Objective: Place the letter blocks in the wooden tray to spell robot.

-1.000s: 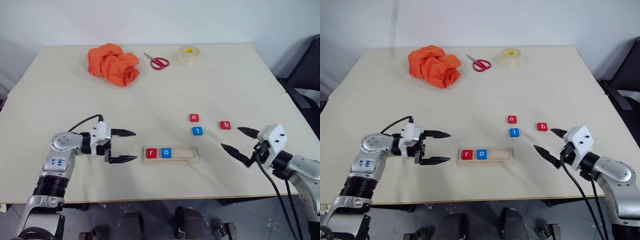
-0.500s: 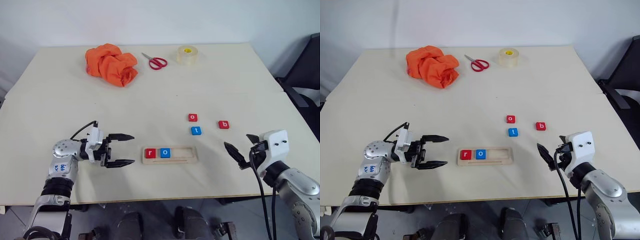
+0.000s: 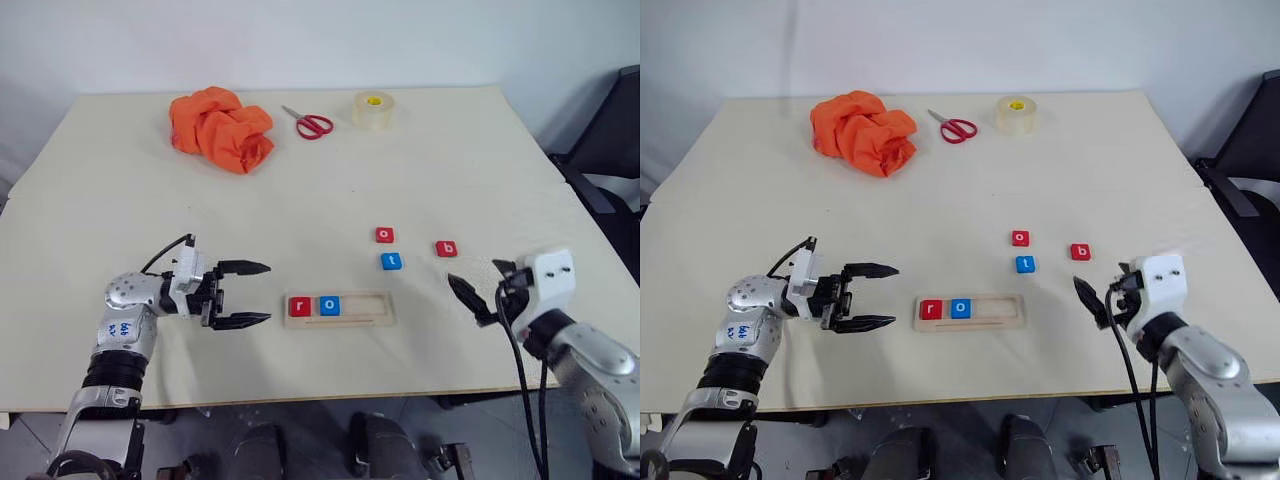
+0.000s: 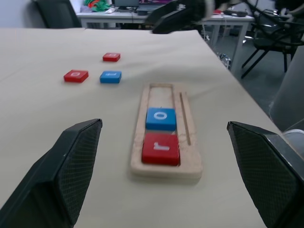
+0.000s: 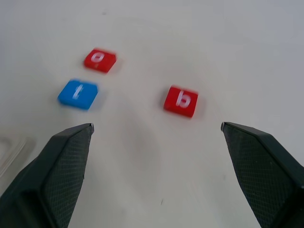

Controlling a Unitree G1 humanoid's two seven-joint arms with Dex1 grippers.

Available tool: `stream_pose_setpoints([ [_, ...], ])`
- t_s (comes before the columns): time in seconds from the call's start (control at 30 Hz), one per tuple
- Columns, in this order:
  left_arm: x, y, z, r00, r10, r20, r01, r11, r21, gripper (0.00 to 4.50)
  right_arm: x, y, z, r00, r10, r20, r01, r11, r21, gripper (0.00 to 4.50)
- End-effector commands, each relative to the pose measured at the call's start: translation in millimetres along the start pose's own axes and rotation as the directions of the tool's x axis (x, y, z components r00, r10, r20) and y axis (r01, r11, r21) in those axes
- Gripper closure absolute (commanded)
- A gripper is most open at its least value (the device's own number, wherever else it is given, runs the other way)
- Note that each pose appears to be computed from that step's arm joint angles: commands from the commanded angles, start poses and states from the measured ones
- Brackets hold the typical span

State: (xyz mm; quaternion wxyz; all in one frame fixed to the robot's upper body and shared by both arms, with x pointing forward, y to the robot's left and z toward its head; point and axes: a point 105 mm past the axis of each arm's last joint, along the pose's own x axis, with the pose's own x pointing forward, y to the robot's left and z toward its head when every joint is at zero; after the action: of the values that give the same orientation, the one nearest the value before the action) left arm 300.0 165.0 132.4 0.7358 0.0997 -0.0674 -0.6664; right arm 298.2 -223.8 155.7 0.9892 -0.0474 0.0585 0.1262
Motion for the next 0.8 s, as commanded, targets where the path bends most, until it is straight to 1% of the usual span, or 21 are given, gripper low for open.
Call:
stream_pose_setpoints([
  [0.03, 3.3, -4.8, 9.2, 0.999, -0.026, 0.028, 0.026, 0.999, 0.028, 0.03, 17.1, -10.0, -0.9, 0.998, -0.055, -0.02, 0.055, 0.998, 0.004, 0.0],
  [0.17, 8.3, -10.7, 8.8, 0.999, -0.026, 0.039, 0.025, 1.0, 0.017, 0.03, 50.1, -17.6, -4.7, 0.995, -0.091, -0.039, 0.091, 0.996, 0.019, 0.0],
  [0.3, 9.1, -15.0, 8.2, 0.999, -0.016, 0.039, 0.015, 1.0, 0.013, 0.03, 64.5, -18.7, -8.1, 0.994, -0.093, -0.049, 0.094, 0.996, 0.011, 0.0],
  [0.37, 9.1, -16.9, 8.2, 0.999, 0.0, 0.041, 0.0, 1.0, 0.013, 0.03, 73.7, -19.2, -10.8, 0.993, -0.104, -0.06, 0.103, 0.994, -0.021, 0.0],
  [0.57, 8.5, -22.4, 10.0, 0.999, 0.017, 0.048, -0.018, 1.0, 0.015, 0.03, 78.8, -20.5, -13.5, 0.991, -0.122, -0.062, 0.121, 0.992, -0.019, 0.0],
  [0.7, 5.1, -24.0, 10.0, 0.998, 0.038, 0.043, -0.038, 0.999, 0.013, 0.03, 75.5, -21.1, -26.0, 0.984, -0.153, -0.093, 0.153, 0.988, -0.003, 0.0],
  [0.8, 4.8, -25.8, 10.7, 0.998, 0.041, 0.045, -0.041, 0.999, 0.015, 0.0, 74.2, -19.1, -32.5, 0.98, -0.164, -0.115, 0.168, 0.986, 0.024, 0.64],
])
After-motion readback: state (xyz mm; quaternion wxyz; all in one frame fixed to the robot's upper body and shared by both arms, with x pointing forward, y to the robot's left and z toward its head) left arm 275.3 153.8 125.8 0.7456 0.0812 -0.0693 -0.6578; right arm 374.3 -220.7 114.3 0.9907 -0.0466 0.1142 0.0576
